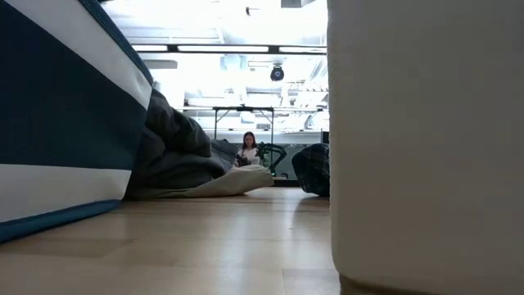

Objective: Sort clothes
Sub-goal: Put the white shirt into the blue bin, then put the gray shorts into the laundry organizer

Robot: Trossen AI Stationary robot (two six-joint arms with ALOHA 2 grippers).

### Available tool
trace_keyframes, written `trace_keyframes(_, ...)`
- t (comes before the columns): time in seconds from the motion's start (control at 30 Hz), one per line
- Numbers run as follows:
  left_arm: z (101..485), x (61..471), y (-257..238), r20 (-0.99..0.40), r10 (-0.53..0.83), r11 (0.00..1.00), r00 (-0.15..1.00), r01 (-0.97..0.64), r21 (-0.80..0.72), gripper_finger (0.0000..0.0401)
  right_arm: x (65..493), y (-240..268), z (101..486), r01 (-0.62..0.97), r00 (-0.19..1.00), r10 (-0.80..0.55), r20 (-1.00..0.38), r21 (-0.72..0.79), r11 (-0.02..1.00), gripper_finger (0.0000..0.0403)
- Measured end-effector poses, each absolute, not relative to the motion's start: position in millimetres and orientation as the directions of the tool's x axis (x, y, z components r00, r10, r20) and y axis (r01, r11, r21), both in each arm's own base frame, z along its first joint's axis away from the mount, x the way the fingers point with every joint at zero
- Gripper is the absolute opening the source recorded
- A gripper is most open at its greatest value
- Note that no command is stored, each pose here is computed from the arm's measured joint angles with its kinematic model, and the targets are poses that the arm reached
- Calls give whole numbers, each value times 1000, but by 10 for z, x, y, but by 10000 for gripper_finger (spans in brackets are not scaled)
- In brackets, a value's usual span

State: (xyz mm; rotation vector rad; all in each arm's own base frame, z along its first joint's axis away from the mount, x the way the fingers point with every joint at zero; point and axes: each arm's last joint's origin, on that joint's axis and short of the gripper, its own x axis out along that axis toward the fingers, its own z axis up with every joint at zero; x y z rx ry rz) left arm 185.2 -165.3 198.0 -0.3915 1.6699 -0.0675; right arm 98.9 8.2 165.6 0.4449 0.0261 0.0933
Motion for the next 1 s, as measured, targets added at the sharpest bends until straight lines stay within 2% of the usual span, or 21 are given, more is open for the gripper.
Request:
trace_keyframes(0.17,2523,1884,-1487,-946,-324,936,10,-140,-322,173,989,82,1656,-84,995,96,-5,431,898,0)
trace_keyframes(0.3,3054,1848,-1315,-943,-293,946,161,-97,-310,204,989,82,1656,-85,995,96,-5,431,899,0)
trace_keyframes(0.37,3280,1823,-1197,-952,-192,974,238,-69,-213,213,989,82,1656,-84,995,96,-5,431,898,0)
trace_keyframes(0.5,3541,1859,-900,-926,122,992,357,-74,102,218,989,82,1656,-84,995,96,-5,431,898,0)
trace_keyframes(0.6,3533,2017,-633,-905,200,980,375,-66,189,218,989,82,1656,-85,995,96,-5,431,898,0)
trace_keyframes(0.77,3245,2298,-102,-941,210,978,266,-59,202,218,989,82,1656,-84,995,96,-5,431,898,0)
trace_keyframes(1.0,2723,2575,602,-981,87,963,172,-265,39,218,989,82,1656,-84,995,96,-5,431,898,0)
